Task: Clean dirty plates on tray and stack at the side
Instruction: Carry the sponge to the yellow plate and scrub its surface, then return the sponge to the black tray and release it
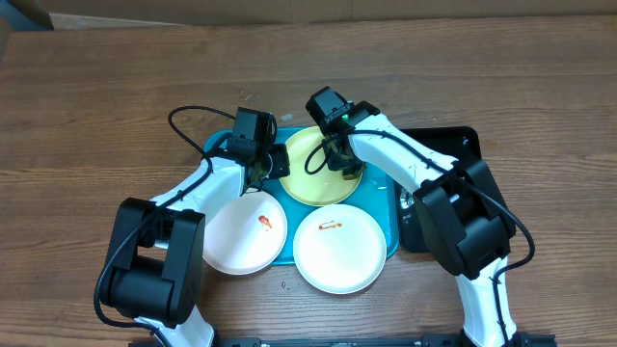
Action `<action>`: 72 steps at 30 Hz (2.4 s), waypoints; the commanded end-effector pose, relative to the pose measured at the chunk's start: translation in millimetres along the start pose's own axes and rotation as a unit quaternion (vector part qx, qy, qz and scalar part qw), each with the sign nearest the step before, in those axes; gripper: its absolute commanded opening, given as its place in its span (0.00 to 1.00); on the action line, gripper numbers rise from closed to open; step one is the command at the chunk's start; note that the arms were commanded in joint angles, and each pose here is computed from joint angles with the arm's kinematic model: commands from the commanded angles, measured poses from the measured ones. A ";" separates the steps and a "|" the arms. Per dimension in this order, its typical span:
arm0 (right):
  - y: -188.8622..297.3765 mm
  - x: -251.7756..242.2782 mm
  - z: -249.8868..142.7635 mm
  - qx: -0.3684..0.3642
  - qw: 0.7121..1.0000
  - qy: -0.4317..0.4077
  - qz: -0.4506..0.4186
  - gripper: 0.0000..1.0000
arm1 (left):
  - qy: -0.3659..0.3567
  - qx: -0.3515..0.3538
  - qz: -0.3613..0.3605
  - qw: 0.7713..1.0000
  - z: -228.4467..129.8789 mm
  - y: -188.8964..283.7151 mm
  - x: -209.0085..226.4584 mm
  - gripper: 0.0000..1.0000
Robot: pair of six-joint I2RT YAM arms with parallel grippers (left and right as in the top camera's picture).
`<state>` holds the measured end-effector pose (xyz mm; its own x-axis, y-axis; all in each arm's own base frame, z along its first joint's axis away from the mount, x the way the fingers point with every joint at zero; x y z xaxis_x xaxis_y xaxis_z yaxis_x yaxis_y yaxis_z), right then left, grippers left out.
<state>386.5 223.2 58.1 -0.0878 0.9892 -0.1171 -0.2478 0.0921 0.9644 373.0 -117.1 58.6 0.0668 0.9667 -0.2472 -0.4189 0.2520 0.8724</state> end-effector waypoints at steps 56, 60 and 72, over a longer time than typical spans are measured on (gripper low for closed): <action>74.4 -162.0 17.1 0.183 0.934 -0.144 0.272 0.04 | -0.004 -0.008 0.002 1.000 7.1 -1.6 -2.9 0.05; 63.5 -184.1 7.1 0.199 0.949 -0.159 0.183 0.04 | -0.004 -0.008 0.002 1.000 7.1 -1.6 -2.9 0.05; 20.9 -180.5 -12.0 0.208 0.958 -0.165 0.109 0.04 | -0.004 -0.008 0.002 1.000 7.1 -1.6 -2.9 0.05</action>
<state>388.9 41.8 89.0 0.2444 0.9606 0.1327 0.1835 -0.1802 0.9664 373.2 -116.3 58.5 0.0638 0.9684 -0.2411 -0.4208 0.2451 0.8734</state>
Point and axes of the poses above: each gripper's point midway between its finger pads, its own y axis back along the fingers, its own x axis along the line the jaws close on, z = x × y, the point moved 5 cm from there along y, back along the fingers, and after that the axes turned 6 degrees about -y, right-handed, at the moved point
